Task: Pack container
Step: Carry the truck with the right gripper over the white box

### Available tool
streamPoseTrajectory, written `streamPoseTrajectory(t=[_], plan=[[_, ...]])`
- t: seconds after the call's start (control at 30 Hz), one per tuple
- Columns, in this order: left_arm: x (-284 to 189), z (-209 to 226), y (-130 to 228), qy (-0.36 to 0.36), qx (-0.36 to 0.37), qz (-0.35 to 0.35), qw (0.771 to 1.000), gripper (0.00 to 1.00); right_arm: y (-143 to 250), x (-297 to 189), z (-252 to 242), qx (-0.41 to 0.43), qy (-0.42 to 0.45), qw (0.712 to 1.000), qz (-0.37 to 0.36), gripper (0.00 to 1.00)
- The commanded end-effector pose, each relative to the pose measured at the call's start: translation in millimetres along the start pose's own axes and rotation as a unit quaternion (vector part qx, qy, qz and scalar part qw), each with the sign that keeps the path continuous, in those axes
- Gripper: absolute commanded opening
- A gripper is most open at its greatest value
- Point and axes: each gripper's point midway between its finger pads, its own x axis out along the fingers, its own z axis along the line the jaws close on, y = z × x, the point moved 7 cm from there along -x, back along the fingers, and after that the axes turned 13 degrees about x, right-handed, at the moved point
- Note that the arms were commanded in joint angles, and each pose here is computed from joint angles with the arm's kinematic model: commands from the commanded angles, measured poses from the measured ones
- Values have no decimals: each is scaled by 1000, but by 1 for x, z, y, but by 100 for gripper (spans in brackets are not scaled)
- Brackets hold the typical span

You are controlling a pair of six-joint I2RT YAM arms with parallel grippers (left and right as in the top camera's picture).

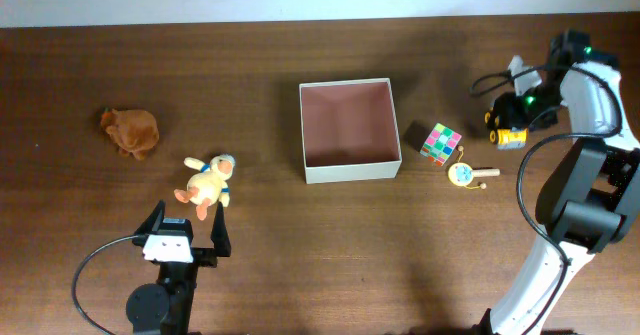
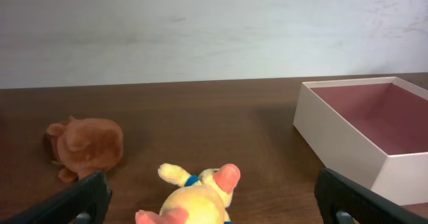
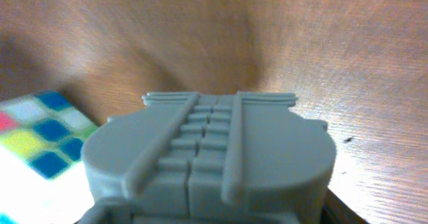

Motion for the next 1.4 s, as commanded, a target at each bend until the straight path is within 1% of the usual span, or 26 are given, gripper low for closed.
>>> streamPoseTrajectory(t=[0.0,0.13,0.27,0.37,0.53,0.73,0.87,0.9,1.0,1.03,1.17,1.3,1.37], plan=[[0,-1,1,0,8,1,1000,99,-17,-30,22,-7,-63,997,-40,52],[0,-1,1,0,8,1,1000,99,-24,-65,48,-19,-150,987,-62,52],[0,-1,1,0,8,1,1000,99,-23,-96,85,-64,-263,959,-81,52],[0,-1,1,0,8,1,1000,99,-21,-110,115,-91,-326,937,-85,52],[0,-1,1,0,8,1,1000,99,-15,-111,162,-128,-386,911,-70,52],[0,-1,1,0,8,1,1000,99,4,-97,238,-202,-402,893,-29,52],[0,-1,1,0,8,1,1000,99,20,-88,287,-259,-403,878,-17,52],[0,-1,1,0,8,1,1000,99,24,-83,303,-271,-392,879,-14,53],[0,-1,1,0,8,1,1000,99,29,-74,331,-282,-361,889,-17,53],[0,-1,1,0,8,1,1000,99,32,-69,344,-283,-339,897,-21,53],[0,-1,1,0,8,1,1000,99,37,-53,370,-267,-253,929,-42,53],[0,-1,1,0,8,1,1000,99,39,-40,383,-222,-146,960,-81,53],[0,-1,1,0,8,1,1000,99,40,-36,386,-198,-106,969,-100,53]])
